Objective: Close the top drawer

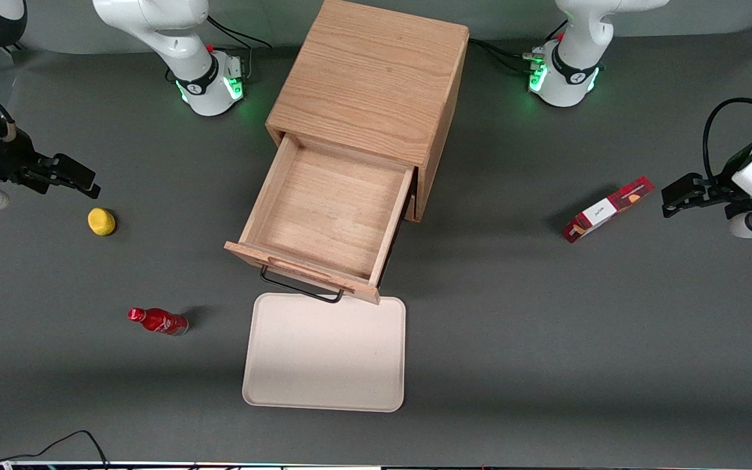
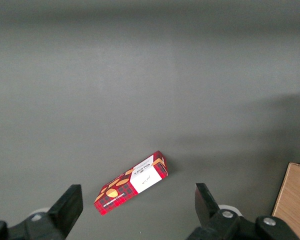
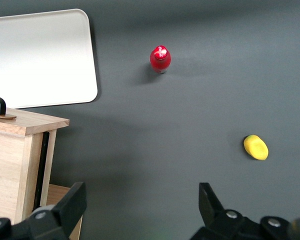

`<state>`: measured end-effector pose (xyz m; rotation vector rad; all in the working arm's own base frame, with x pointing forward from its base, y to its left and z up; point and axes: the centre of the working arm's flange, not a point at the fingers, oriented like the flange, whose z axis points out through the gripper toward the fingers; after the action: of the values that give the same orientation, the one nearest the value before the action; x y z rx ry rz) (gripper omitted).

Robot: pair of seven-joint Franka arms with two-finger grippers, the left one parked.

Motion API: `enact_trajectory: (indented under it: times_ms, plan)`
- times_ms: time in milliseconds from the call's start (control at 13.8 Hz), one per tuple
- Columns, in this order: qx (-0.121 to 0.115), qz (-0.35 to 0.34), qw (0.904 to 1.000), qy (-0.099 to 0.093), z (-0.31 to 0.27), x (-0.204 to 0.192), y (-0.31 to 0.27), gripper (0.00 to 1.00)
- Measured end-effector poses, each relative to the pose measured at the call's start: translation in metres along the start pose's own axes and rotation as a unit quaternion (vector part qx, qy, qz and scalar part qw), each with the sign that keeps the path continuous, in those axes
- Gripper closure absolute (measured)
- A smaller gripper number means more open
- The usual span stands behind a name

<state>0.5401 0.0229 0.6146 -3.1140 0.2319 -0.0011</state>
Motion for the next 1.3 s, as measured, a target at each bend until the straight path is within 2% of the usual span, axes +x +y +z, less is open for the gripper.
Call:
enact_trajectory:
  times_ms: [580, 797, 870, 1087, 1304]
  plan:
    - [0.001, -0.013, 0.9999, 0.002, -0.001, 0.001, -0.005, 0.00]
    - [0.005, -0.099, 0.9950, 0.001, 0.000, 0.020, -0.024, 0.00]
    - [0.012, -0.126, 0.9919, -0.004, 0.004, 0.033, -0.032, 0.00]
    - [0.053, -0.189, 0.9804, -0.017, 0.030, 0.080, -0.064, 0.00]
    - [0.087, -0.253, 0.9637, -0.005, 0.062, 0.121, -0.107, 0.00]
